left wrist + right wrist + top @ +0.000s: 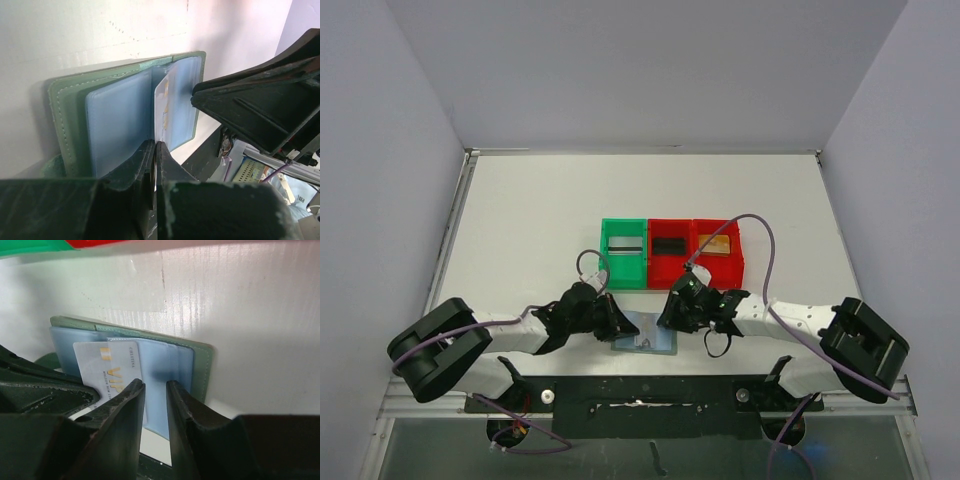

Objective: Take the credit cards out of the card holder

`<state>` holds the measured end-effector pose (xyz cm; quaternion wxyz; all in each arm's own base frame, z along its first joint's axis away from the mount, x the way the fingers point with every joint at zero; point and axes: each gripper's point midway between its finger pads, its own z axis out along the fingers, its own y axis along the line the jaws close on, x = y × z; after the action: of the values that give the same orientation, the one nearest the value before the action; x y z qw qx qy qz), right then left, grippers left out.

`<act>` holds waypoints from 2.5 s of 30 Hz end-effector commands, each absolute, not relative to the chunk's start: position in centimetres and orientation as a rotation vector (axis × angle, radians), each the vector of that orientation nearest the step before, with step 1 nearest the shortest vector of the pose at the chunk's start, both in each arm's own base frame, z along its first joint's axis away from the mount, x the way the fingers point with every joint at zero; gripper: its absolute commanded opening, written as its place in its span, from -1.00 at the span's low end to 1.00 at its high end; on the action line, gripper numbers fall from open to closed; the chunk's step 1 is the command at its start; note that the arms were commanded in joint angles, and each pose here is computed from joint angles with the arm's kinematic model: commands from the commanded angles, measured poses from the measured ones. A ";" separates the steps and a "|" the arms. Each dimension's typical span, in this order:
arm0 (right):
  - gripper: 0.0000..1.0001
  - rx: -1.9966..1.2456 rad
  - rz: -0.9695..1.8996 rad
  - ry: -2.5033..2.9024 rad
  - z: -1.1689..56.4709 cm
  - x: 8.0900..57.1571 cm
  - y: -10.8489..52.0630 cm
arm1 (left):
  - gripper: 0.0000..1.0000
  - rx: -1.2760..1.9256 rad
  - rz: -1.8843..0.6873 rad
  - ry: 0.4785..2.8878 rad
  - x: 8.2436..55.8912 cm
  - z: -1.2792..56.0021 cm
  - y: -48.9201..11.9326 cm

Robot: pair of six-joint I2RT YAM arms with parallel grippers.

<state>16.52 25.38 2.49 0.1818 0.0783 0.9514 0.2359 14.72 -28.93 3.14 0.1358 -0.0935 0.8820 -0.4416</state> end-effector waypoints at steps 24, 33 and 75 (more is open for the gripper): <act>-0.54 0.178 0.835 2.751 0.2 14.9 27.4 | -0.84 -0.254 -1.361 2.505 15.6 4.1 -30.0; -0.52 0.186 0.747 2.698 1.5 16.4 25.7 | -1.00 -0.268 -1.202 2.534 15.8 3.9 -28.1; 0.21 -0.118 1.568 1.823 22.1 17.3 29.2 | -1.00 -0.083 -1.767 1.823 15.4 22.5 -27.1</act>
<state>17.76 28.22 17.87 0.3463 -0.0225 0.7628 0.5456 16.21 -26.92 18.69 0.2786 -0.0625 0.7360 -0.6138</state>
